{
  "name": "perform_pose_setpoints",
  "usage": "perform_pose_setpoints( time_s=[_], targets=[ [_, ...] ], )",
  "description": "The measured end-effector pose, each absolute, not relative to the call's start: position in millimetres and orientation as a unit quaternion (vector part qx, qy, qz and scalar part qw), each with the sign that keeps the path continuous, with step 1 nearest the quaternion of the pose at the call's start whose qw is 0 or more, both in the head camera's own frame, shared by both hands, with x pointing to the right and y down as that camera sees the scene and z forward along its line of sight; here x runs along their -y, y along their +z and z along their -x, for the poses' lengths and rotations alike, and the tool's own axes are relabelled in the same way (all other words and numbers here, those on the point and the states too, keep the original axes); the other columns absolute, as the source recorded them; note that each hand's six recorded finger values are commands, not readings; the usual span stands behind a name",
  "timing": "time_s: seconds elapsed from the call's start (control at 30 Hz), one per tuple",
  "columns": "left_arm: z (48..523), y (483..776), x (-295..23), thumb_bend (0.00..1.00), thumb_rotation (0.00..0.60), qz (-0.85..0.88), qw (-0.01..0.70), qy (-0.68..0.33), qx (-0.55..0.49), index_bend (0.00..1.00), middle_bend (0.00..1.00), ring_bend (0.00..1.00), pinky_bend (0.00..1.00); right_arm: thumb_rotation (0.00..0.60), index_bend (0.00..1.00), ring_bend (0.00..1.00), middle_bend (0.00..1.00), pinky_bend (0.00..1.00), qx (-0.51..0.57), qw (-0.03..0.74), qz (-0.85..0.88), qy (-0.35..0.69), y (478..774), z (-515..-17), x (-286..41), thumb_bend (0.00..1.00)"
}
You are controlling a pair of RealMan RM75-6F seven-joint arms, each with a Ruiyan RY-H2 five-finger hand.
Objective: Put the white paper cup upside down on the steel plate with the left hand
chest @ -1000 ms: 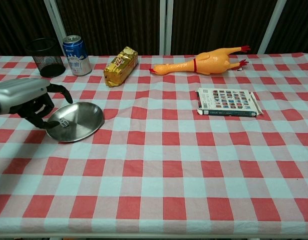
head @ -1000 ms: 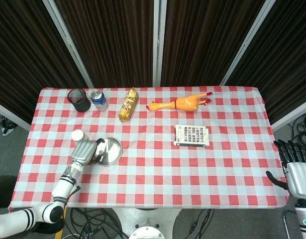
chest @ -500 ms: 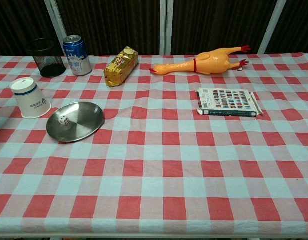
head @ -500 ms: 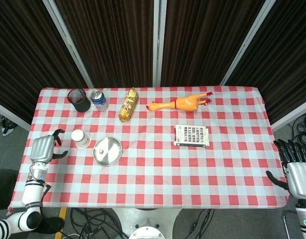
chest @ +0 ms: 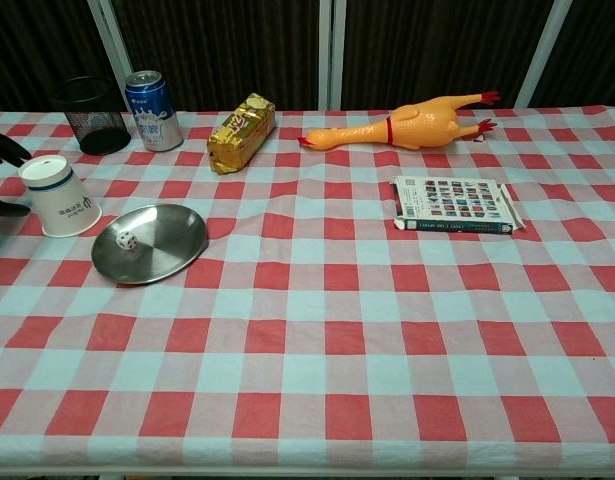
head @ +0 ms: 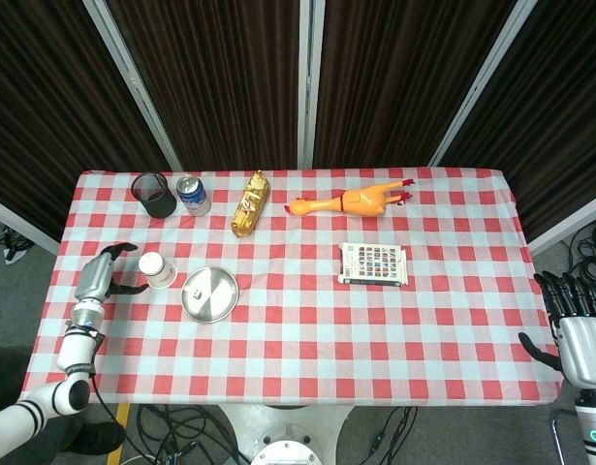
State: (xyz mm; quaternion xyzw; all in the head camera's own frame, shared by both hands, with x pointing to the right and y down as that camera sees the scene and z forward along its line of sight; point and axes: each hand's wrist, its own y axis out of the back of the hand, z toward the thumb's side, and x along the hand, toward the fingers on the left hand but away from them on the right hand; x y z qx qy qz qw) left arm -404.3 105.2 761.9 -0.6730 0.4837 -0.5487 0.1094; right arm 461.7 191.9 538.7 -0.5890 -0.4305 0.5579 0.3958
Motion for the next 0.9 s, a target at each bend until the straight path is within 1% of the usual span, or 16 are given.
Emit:
perform_pose_setpoints(
  time_s=[0.2,0.53,0.63,0.67,0.73,0.9],
  targets=[
    [394,770,-103,0.2,0.6,0.69,0.072,-0.532,-0.486,0.26,0.22,0.13,0.22,0.6,0.09,0.0,0.1,0.0,0.43,0.394,0.589,0.559,541,-460,-192,0.12],
    [389,769,-101,0.29,0.6,0.704,0.03,-0.51,-0.493,0.29,0.22,0.13,0.22,0.6,0.09,0.0,0.1,0.0,0.431,0.394,0.588,0.56,540,-461,-192,0.13],
    [388,768,-100,0.31,0.6,0.707,0.021,-0.502,-0.498,0.34,0.26,0.17,0.22,0.6,0.09,0.0,0.1,0.0,0.431,0.393,0.589,0.56,541,-461,-193,0.12],
    [388,767,-99,0.31,0.6,0.707,0.019,-0.499,-0.501,0.38,0.3,0.2,0.23,0.6,0.09,0.0,0.1,0.0,0.43,0.393,0.589,0.56,541,-460,-192,0.12],
    [387,766,-99,0.32,0.6,0.707,0.016,-0.493,-0.507,0.42,0.33,0.23,0.24,0.6,0.08,0.0,0.1,0.0,0.43,0.393,0.589,0.56,541,-460,-193,0.12],
    [378,763,-101,0.33,0.6,0.718,0.022,-0.478,-0.506,0.45,0.37,0.26,0.26,0.6,0.08,0.0,0.1,0.0,0.43,0.395,0.589,0.559,539,-460,-192,0.12]
  ],
)
